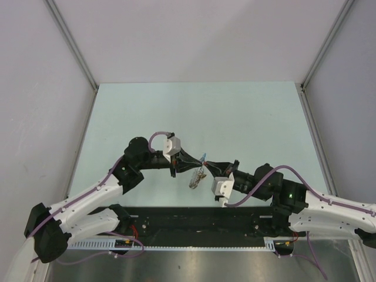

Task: Remove the keys from the keyring
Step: Remove the key from the keyring.

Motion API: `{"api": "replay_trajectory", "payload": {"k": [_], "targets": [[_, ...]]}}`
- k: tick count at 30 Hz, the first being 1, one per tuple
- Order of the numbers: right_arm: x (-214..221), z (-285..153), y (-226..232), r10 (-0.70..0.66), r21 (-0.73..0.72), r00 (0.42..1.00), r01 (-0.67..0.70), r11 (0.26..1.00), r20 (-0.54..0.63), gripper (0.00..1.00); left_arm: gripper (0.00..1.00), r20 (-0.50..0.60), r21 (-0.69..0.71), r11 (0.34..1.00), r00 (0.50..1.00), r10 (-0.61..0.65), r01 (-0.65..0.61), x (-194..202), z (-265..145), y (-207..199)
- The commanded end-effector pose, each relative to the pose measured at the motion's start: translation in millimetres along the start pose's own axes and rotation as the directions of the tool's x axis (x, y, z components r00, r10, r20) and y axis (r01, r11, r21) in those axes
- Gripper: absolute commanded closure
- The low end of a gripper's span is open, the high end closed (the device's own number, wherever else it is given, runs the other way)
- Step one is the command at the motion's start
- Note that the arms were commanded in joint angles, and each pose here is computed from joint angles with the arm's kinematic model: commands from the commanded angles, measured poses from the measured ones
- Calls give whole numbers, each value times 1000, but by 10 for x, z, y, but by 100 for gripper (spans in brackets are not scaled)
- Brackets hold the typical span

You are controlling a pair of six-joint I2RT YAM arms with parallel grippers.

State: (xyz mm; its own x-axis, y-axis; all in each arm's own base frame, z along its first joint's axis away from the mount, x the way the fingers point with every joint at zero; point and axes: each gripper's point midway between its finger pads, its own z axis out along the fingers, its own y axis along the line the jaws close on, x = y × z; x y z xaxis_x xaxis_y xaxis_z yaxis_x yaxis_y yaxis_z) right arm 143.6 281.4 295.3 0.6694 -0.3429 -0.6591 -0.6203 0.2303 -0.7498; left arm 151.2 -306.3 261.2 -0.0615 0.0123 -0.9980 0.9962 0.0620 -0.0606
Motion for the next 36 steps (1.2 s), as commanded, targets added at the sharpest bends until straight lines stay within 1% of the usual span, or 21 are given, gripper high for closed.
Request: {"api": "replay_trajectory", "payload": {"k": [1, 5, 7, 9, 10, 14, 16, 18, 20, 22, 23, 24, 27, 36], "targets": [[-36, -60, -63, 109, 62, 994, -110, 992, 23, 100, 100, 120, 29, 999, 992, 40, -44, -392, -12, -101], [4, -76, -56, 111, 84, 994, -112, 990, 15, 100, 100, 122, -5, 999, 991, 47, -47, -411, -24, -53], [-9, -86, -135, 98, 117, 995, -99, 988, 18, 100, 100, 83, -21, 999, 996, 39, -37, -313, -13, -4], [-25, -84, -191, 56, 135, 998, -58, 989, 19, 98, 100, 47, -20, 999, 998, 30, -29, -214, 3, 21], [-52, -77, -218, 38, 144, 999, -42, 989, 29, 95, 100, 45, -15, 999, 999, 29, -28, -203, 7, 18], [-96, 28, -355, -58, 195, 998, 51, 980, 29, 93, 100, 35, 0, 1000, 999, 8, -8, -120, 37, 18], [-97, 124, -354, -91, 197, 996, 85, 977, 24, 91, 100, 28, 8, 1000, 1000, -6, 6, -81, 60, 22], [-80, 179, -350, -140, 194, 990, 137, 972, 4, 86, 100, 48, 13, 1000, 999, -12, 11, -109, 69, 13], [-68, 225, -297, -165, 174, 986, 163, 971, -4, 85, 100, 75, 19, 1000, 997, -24, 22, -145, 63, -13], [-77, 233, -255, -180, 159, 984, 178, 971, -1, 81, 100, 116, 20, 1000, 993, -3, 1, -198, 57, -23], [-98, 222, -274, -180, 168, 984, 178, 970, 0, 77, 100, 120, 19, 1000, 993, -7, 5, -191, 62, -19], [-117, 214, -293, -193, 176, 981, 190, 966, 1, 70, 100, 127, 20, 1000, 992, -1, -2, -197, 67, -14], [-231, 198, -343, -210, 203, 977, 200, 959, 33, 59, 100, 132, 25, 1000, 991, -14, 11, -169, 101, 7], [-254, 251, -341, -220, 188, 975, 210, 959, 32, 54, 100, 172, 42, 999, 985, 6, -14, -241, 86, -40]]}}
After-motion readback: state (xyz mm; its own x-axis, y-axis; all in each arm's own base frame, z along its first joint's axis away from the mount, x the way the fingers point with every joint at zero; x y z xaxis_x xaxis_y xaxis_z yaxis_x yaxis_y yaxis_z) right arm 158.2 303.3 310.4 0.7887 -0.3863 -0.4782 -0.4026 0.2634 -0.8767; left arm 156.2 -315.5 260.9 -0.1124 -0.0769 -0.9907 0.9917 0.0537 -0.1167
